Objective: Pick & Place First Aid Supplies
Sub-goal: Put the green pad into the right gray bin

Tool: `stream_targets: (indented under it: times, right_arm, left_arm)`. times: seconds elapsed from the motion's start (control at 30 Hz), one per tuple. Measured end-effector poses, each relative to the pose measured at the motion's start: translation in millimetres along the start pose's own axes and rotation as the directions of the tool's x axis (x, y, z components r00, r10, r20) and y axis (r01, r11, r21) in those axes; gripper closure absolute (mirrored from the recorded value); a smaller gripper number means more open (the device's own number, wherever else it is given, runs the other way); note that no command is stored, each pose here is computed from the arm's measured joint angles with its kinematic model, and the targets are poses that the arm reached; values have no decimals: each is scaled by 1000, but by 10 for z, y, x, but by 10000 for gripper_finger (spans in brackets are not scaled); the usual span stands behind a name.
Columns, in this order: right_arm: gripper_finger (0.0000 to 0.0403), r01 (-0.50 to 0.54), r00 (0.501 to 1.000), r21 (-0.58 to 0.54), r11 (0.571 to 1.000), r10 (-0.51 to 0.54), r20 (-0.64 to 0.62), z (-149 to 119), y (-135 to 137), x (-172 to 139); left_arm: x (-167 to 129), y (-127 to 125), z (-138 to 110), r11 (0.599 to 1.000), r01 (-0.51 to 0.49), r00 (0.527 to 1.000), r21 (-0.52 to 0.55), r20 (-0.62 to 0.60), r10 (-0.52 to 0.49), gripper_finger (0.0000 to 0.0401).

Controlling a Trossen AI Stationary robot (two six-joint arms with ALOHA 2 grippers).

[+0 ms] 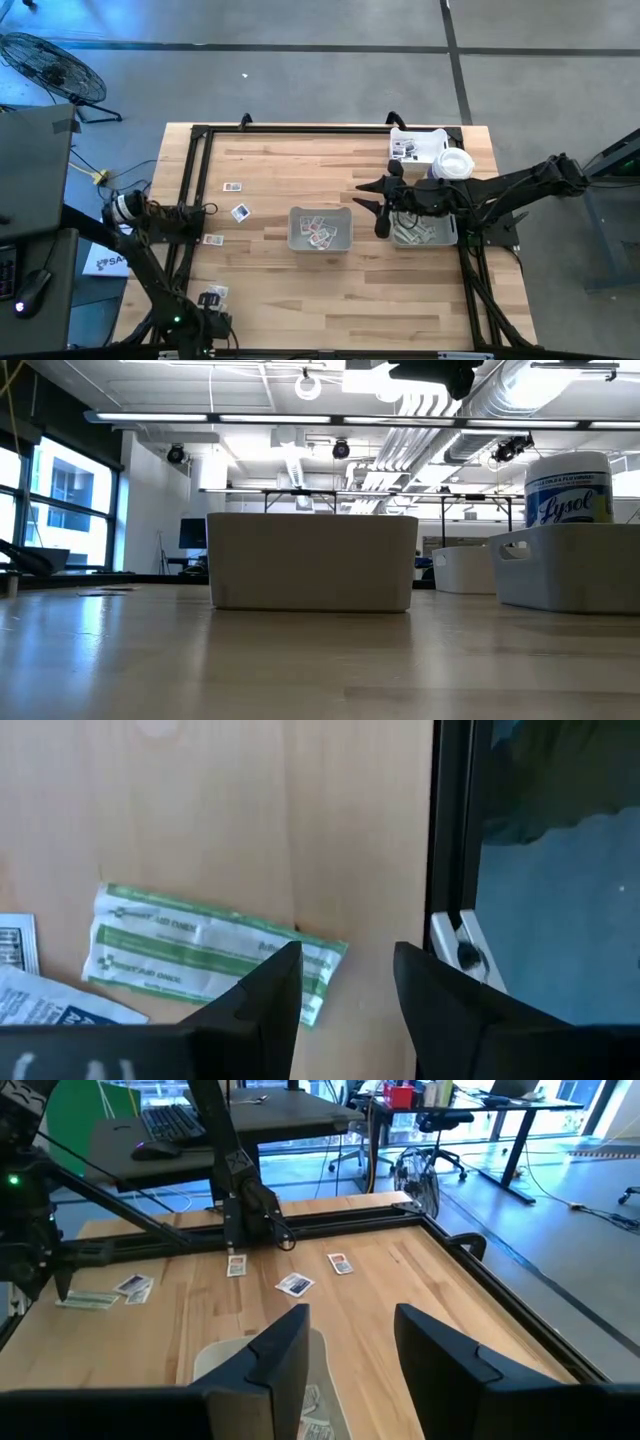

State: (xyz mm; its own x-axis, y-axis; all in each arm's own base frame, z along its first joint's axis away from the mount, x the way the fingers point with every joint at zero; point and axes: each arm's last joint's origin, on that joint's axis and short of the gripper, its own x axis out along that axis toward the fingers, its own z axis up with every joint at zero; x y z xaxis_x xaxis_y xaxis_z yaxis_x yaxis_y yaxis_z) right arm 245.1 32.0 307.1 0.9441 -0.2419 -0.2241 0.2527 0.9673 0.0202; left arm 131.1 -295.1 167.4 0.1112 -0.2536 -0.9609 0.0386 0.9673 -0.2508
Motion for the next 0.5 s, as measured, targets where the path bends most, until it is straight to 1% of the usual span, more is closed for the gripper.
stream_targets:
  times: [0.17, 0.33, 0.4, 0.5]
  right_arm:
    - [261, 1, 1000, -4, 1000, -1, -9, -7, -1, 0]
    - [261, 3, 999, -14, 1000, -3, -32, -30, -4, -1]
    - [261, 3, 999, -14, 1000, -3, -33, -31, -5, -1]
    - [261, 2, 999, -14, 1000, -3, -33, -31, -4, -1]
  left_arm:
    - [25, 2, -3, 1000, -2, 1000, -3, -16, 2, 245]
    - [153, 8, -17, 1000, -23, 997, -1, -72, 23, 248]
    - [190, 11, -19, 999, -38, 996, 14, -80, 39, 257]
    - [225, 27, -20, 997, -64, 995, 32, -73, 67, 283]
